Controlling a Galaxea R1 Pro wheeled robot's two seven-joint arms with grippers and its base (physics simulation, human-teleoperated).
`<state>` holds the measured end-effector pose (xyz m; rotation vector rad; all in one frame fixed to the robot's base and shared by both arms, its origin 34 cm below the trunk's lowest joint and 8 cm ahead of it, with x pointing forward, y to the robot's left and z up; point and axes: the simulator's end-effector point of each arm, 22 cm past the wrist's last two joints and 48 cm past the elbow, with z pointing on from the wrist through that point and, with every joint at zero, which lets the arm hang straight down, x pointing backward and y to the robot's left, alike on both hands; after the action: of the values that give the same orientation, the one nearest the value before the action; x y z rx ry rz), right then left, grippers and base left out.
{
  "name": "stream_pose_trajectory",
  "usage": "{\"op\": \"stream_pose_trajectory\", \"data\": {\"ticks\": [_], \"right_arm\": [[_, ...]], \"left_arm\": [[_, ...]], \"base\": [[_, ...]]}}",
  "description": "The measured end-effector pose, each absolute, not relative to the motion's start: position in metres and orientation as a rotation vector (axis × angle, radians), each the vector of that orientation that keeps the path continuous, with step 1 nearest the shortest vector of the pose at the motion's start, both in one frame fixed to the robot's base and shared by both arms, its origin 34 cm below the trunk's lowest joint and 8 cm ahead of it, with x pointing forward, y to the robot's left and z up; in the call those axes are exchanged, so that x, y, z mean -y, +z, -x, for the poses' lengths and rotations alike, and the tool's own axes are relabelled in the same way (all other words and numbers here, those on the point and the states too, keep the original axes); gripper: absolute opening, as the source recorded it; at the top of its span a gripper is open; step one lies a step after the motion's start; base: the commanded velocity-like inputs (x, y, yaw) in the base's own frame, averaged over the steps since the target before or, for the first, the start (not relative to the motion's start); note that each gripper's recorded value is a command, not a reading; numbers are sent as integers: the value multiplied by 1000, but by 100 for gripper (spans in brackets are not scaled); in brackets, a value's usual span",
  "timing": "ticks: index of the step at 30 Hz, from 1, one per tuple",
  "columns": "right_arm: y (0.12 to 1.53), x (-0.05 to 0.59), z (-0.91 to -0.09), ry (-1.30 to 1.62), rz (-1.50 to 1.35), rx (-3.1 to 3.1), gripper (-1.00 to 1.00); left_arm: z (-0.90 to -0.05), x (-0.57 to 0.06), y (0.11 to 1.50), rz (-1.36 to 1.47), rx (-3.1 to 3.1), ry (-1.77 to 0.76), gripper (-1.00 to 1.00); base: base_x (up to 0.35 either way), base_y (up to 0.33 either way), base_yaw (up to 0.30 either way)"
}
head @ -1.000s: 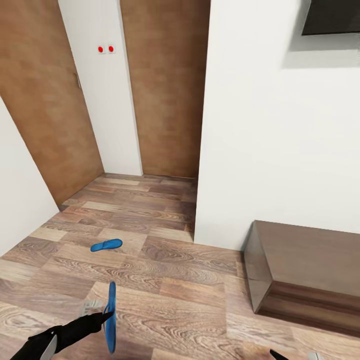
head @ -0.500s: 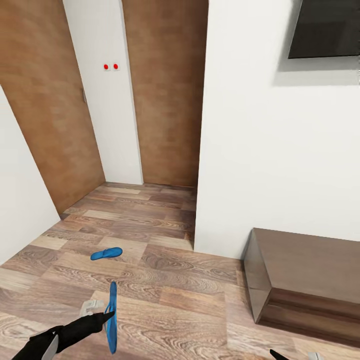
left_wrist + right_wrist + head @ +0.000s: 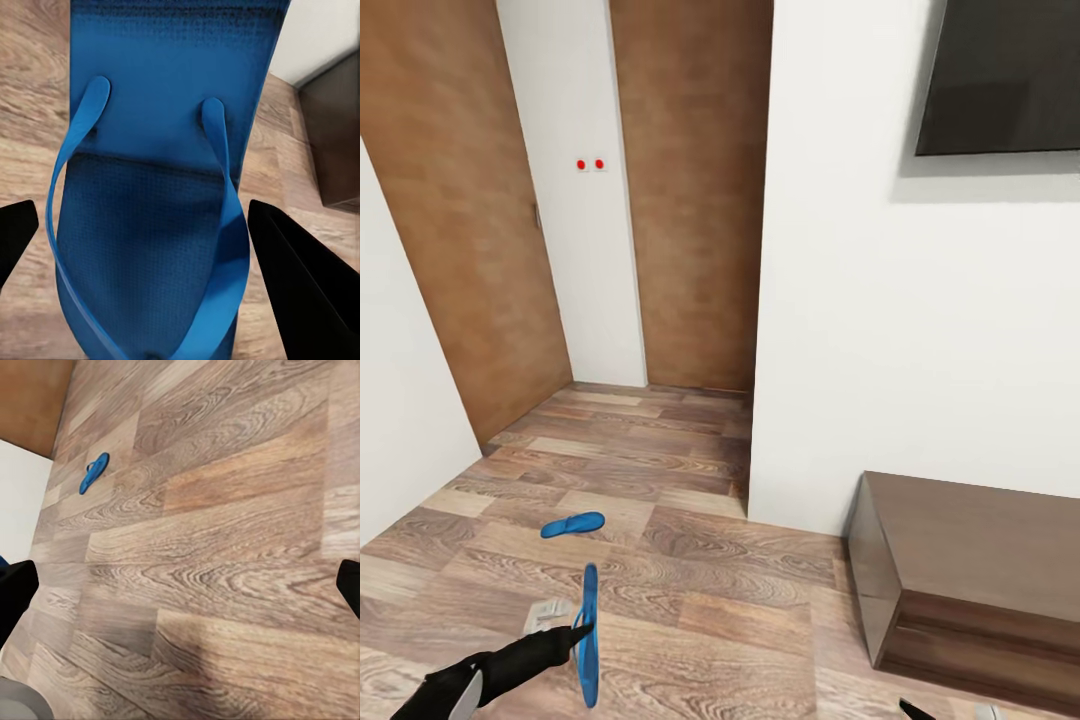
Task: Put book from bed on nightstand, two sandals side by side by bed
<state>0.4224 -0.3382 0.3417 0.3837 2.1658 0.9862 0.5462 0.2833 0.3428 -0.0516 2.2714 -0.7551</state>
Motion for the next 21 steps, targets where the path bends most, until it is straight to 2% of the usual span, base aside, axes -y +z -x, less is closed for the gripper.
{"op": "stream_pose_trajectory", "data": {"ticks": [21], "right_arm": [[379,336,-430,991,-404,-2169,100]], "left_arm": [[-551,-278,382,48,-2282,-767,-100]], "base": [[0,0,0]]}}
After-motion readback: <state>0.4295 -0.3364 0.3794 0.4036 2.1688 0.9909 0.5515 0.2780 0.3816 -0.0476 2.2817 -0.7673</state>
